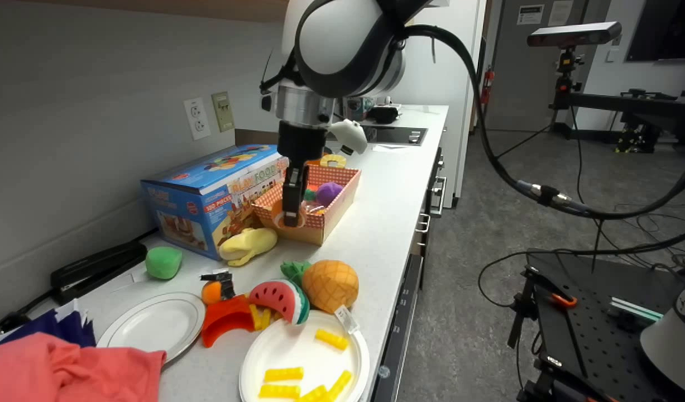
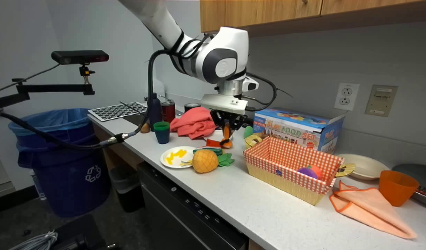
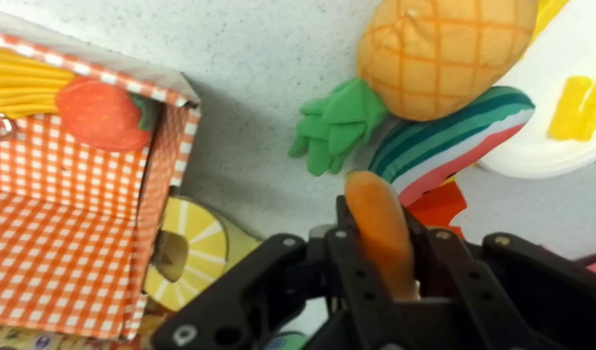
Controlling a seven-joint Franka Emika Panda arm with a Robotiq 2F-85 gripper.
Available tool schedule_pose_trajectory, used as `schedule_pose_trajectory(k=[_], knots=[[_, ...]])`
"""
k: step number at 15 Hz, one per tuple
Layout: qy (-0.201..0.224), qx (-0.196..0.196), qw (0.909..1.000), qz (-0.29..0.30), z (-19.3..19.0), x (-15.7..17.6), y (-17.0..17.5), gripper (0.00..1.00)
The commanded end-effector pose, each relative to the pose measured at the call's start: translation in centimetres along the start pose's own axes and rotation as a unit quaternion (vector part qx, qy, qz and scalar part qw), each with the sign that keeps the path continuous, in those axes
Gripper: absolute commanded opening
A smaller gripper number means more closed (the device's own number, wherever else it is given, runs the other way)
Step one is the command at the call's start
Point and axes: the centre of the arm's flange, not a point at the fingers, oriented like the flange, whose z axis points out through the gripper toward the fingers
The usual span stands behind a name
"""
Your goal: Remove all the items from the fruit box and put them on the counter
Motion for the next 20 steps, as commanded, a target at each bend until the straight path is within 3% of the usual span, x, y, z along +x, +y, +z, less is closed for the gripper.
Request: schedule_pose_trajectory(k=[1,4,5,7,13,17,20], knots=[[-0.007,0.007,0.999,-0.043,1.1,-1.4,-2.4,0.05],[-0.009,0.005,0.9983,-0.057,1.7,-0.2,-3.1,0.06],[-0.006,0.002,0.9983,-0.059,1.7,0.1,-3.2,0.46],[-0.001,0.002,0.9982,-0.06,1.2,0.5,-3.2,0.53],[0.014,-0.005,0.9974,-0.07,-1.4,1.1,-1.8,0.99],[0.03,-0.025,0.9981,-0.049,-3.0,1.3,1.8,1.0],[0.037,-0.046,0.9982,-0.011,-4.2,0.6,6.8,1.0]])
